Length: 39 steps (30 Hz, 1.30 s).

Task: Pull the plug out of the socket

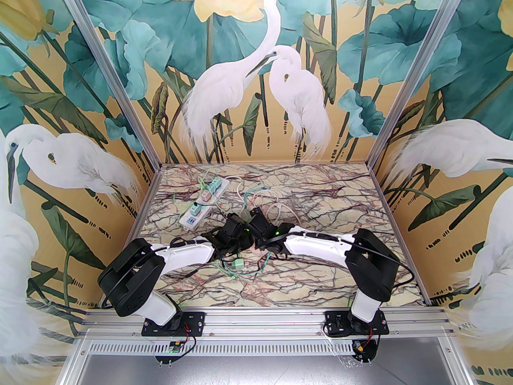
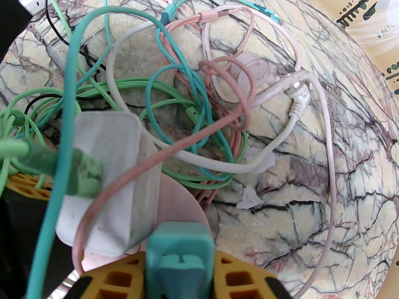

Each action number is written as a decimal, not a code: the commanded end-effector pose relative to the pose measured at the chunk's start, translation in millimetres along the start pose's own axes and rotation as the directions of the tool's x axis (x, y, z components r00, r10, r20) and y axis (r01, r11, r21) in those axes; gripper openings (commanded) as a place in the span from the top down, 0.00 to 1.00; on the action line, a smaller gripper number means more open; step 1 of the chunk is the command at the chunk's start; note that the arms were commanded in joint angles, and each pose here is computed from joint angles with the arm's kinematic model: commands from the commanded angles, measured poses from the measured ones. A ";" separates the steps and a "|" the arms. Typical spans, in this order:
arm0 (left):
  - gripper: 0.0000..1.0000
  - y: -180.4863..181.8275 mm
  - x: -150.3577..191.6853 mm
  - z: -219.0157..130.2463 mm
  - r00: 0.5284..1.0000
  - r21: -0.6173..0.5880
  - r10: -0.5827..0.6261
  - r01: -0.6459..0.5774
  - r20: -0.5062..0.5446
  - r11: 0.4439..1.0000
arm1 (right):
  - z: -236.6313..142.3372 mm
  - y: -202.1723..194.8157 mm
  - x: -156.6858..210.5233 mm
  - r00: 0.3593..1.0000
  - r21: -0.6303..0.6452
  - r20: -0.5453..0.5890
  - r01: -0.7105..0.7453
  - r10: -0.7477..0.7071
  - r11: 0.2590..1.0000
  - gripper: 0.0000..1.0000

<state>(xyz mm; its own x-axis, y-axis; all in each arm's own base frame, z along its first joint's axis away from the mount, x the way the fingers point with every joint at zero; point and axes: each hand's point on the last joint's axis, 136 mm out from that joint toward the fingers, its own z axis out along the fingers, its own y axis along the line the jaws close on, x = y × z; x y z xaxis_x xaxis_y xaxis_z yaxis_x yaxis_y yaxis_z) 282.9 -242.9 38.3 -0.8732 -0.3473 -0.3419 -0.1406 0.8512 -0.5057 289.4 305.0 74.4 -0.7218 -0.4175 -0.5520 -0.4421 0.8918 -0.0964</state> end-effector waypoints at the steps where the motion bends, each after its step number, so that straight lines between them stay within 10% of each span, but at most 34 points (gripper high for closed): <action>1: 0.76 41.2 44.9 2.3 0.988 -0.088 0.002 -0.016 -0.156 0.996 | -15.8 34.9 -10.9 0.999 -0.217 0.026 -0.036 0.043 0.975 0.73; 13: 0.43 -19.0 23.0 -34.7 0.999 0.242 0.031 -0.022 -0.034 0.970 | -10.0 36.4 -9.3 0.995 -0.243 0.007 -0.092 0.097 0.966 0.72; 39: 0.55 66.2 55.2 25.8 0.983 -0.242 0.088 -0.126 -0.159 0.962 | 0.1 44.0 -7.4 0.999 -0.229 -0.013 -0.046 0.045 0.972 0.71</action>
<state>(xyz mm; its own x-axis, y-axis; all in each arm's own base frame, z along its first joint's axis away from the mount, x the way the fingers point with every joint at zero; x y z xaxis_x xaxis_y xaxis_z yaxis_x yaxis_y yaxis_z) 278.7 -258.0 30.8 -0.8819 -0.2914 -0.3705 -0.0811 0.8681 -0.4898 295.4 300.6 67.9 -0.7725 -0.3342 -0.5400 -0.4116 0.9110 0.0249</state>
